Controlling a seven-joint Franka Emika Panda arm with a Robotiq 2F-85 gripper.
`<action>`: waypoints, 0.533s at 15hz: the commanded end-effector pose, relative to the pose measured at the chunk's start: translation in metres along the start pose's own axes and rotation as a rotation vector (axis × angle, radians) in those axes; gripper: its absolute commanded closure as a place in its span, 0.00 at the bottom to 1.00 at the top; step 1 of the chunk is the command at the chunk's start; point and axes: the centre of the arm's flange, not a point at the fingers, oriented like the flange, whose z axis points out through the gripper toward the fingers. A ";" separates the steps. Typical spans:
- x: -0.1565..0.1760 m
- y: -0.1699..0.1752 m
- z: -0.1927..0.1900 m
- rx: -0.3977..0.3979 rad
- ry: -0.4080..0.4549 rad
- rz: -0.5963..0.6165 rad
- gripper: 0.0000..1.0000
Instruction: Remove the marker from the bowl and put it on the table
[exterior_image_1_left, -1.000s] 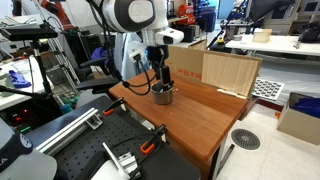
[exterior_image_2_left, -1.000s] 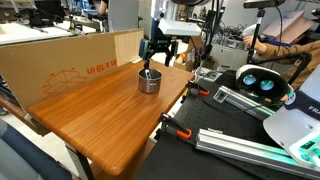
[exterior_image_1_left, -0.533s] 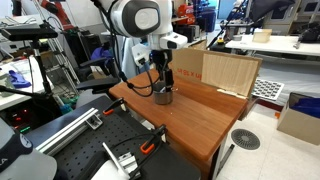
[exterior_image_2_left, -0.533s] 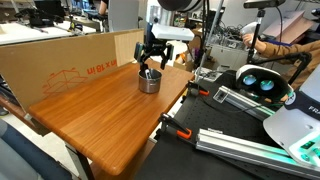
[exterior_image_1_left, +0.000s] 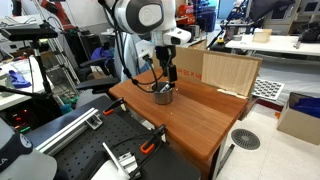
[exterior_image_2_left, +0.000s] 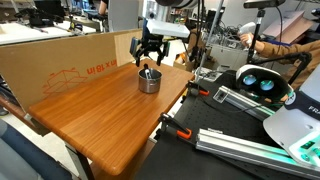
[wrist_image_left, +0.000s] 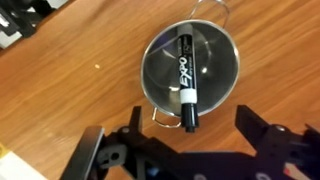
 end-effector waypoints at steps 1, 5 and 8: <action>0.009 0.001 0.005 0.007 0.018 0.035 0.00; 0.013 0.005 0.011 0.000 0.014 0.041 0.04; 0.012 0.003 0.014 0.002 0.011 0.035 0.31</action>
